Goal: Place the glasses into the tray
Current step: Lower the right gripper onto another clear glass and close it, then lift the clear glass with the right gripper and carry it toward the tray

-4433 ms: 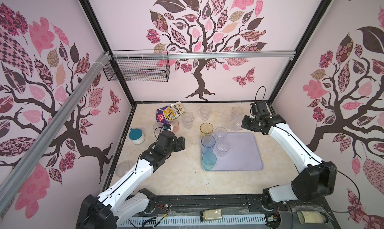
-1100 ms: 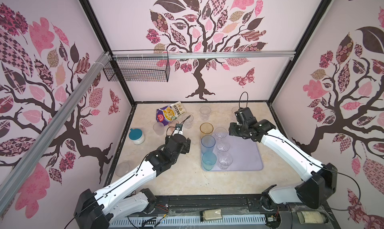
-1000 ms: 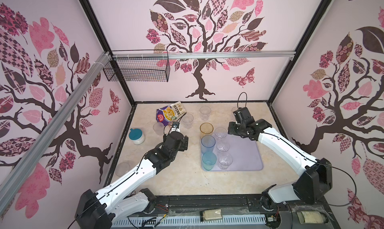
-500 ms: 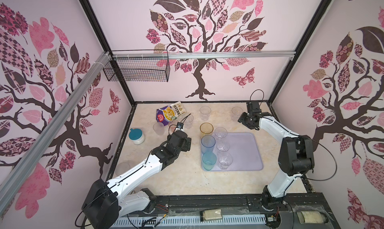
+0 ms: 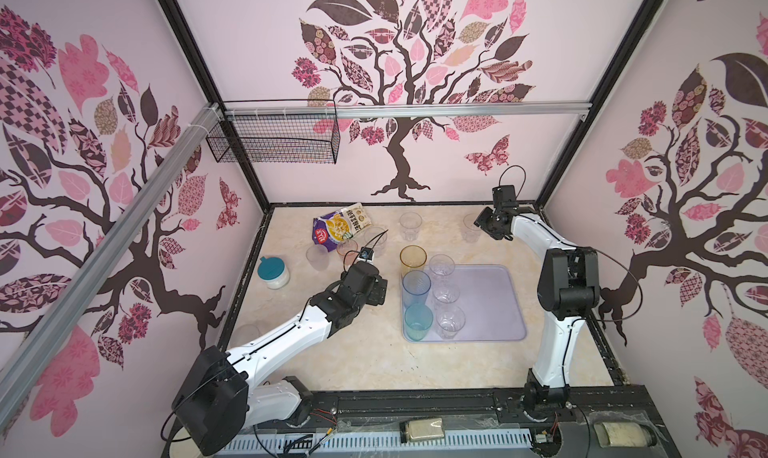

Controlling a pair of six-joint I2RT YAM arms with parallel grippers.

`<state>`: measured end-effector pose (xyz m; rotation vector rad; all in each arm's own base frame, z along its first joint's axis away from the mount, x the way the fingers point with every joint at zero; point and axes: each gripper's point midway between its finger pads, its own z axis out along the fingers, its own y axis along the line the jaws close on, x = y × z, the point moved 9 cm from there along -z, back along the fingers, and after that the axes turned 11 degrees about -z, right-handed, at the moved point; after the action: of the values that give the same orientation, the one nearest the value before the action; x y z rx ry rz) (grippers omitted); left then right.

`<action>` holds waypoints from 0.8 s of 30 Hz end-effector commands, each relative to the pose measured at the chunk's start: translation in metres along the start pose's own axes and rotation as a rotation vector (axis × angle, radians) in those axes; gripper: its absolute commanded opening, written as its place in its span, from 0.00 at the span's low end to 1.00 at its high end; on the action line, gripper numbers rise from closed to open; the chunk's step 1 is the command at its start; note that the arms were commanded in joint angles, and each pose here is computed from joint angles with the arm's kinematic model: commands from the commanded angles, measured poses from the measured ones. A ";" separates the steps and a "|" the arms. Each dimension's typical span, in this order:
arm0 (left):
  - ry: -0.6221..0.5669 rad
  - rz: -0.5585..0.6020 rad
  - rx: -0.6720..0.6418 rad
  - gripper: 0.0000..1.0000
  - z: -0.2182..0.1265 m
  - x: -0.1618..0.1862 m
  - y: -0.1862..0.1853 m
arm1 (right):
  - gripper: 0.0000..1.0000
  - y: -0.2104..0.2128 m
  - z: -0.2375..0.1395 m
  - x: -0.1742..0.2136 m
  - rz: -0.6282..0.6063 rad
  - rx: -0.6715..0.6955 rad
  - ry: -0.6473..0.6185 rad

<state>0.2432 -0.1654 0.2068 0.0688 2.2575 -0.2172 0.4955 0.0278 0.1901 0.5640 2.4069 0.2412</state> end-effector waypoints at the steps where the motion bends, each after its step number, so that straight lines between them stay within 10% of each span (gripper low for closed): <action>1: 0.017 0.018 -0.006 0.84 0.006 0.010 0.003 | 0.50 -0.004 0.018 0.002 0.002 0.026 0.042; 24: -0.010 0.042 -0.028 0.84 0.007 0.004 0.003 | 0.01 0.004 0.000 -0.004 -0.010 -0.050 0.048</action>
<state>0.2449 -0.1641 0.2014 0.0890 2.2483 -0.1714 0.5045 0.0286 0.1659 0.5631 2.4752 0.2700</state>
